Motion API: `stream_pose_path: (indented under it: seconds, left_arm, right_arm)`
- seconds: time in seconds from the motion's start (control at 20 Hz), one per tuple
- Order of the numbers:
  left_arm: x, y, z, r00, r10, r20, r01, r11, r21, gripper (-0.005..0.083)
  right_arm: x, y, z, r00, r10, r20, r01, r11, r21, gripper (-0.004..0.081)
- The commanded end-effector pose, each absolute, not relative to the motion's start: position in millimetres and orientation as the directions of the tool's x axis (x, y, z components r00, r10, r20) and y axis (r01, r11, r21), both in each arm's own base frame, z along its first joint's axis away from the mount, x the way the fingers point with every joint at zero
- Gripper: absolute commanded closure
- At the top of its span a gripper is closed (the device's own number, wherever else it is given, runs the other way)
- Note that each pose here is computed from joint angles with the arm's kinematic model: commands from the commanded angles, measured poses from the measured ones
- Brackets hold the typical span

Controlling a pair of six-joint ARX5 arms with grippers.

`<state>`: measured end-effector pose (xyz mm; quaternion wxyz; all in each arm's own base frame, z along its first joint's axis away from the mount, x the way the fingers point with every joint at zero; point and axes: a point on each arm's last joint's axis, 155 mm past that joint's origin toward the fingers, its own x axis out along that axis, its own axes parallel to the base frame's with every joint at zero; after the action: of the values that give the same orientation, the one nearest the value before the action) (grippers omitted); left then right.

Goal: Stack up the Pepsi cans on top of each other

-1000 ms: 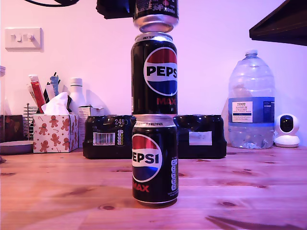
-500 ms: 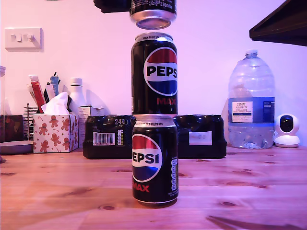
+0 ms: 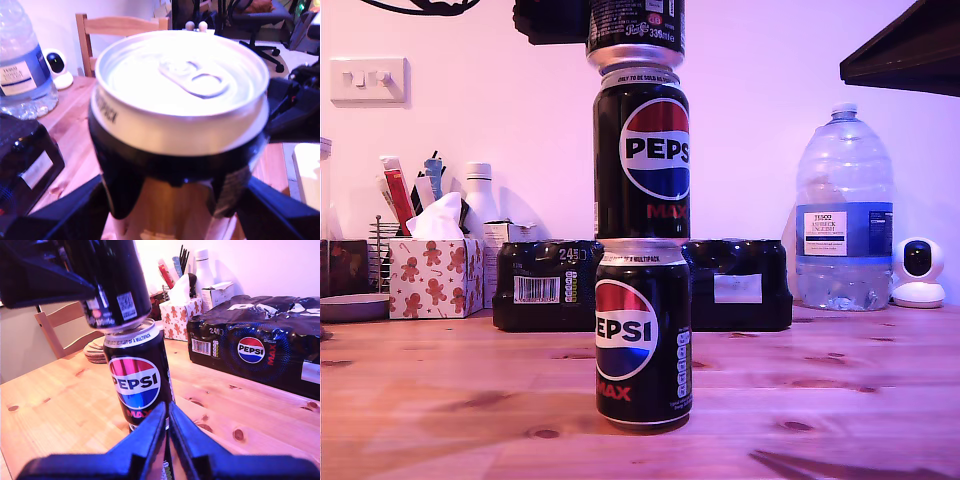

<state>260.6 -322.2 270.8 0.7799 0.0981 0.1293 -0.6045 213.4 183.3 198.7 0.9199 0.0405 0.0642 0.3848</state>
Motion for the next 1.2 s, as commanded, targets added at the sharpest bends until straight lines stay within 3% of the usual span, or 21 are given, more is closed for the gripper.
stream_pose_path:
  seconds: [0.0, 0.45, 1.15]
  left_arm:
    - [256, -322, 294, 0.244, -0.934, -0.260, 0.970, 0.238, 0.053, 0.0309]
    - [257, -324, 290, 0.249, -0.942, -0.227, 0.968, 0.238, 0.073, 0.0309]
    - [254, -321, 275, 0.235, -0.931, -0.280, 0.971, 0.237, 0.026, 0.0309]
  right_arm:
    - [213, 184, 199, 0.692, 0.717, -0.084, -0.707, 0.697, 0.118, 0.0783]
    - [213, 184, 199, 0.692, 0.717, -0.083, -0.707, 0.697, 0.118, 0.0783]
    - [212, 185, 200, 0.688, 0.721, -0.082, -0.711, 0.693, 0.119, 0.0783]
